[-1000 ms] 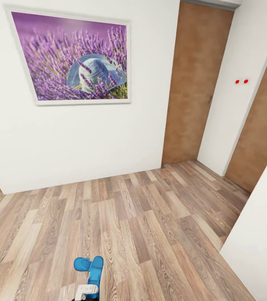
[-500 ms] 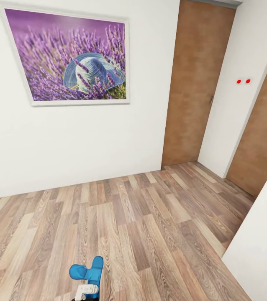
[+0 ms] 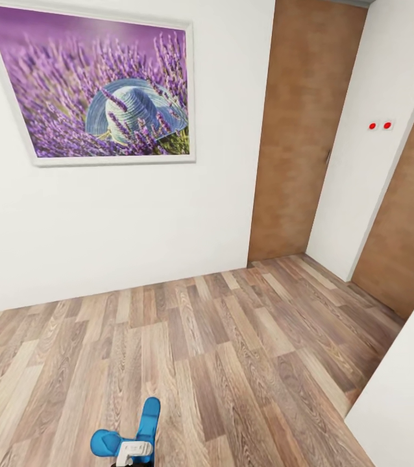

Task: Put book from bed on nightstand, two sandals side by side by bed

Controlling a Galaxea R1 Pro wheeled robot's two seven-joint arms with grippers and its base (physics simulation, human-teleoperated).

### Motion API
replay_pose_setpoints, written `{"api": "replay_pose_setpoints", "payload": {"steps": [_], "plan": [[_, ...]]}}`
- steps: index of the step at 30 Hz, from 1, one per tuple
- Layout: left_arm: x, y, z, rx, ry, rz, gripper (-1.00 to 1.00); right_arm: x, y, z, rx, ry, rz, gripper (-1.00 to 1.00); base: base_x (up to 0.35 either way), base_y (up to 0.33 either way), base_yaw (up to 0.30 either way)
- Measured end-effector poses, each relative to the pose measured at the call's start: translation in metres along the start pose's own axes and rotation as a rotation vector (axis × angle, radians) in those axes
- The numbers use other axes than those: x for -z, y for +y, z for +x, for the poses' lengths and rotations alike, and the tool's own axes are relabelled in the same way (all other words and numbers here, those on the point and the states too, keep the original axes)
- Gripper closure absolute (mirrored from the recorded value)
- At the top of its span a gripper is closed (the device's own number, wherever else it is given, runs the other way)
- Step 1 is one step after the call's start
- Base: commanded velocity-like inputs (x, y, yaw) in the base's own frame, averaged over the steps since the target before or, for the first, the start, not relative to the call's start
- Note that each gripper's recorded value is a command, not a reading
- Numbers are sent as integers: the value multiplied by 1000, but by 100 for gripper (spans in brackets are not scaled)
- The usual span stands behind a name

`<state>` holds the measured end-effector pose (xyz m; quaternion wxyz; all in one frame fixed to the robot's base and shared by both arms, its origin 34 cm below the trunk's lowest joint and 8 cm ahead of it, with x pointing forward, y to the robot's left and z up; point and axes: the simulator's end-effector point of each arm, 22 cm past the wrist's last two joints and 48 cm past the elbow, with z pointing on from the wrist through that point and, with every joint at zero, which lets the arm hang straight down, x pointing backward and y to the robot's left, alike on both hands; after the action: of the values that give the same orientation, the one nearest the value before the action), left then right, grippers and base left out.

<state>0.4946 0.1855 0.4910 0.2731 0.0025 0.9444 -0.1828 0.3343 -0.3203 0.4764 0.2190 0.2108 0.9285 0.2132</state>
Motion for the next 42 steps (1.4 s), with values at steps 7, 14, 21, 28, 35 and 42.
{"api": "replay_pose_setpoints", "payload": {"steps": [7,14,21,28,35,42], "plan": [[0,0,0,0,0,0,100,0,0,1,0,1,0,-100,110,-5,0],[0,0,0,-1,-1,0,100,0,0,0,0,0,0,-100,292,0,0],[0,0,0,-1,0,0,100,0,0,0,0,0,-1,-100,301,0,-12],[0,0,0,0,0,0,100,0,0,0,0,0,0,-100,72,0,-222],[0,0,0,0,0,0,100,0,0,0,0,0,-1,-100,5,0,-218],[0,0,0,0,0,0,100,0,0,0,0,0,0,-100,0,0,-120]]}}
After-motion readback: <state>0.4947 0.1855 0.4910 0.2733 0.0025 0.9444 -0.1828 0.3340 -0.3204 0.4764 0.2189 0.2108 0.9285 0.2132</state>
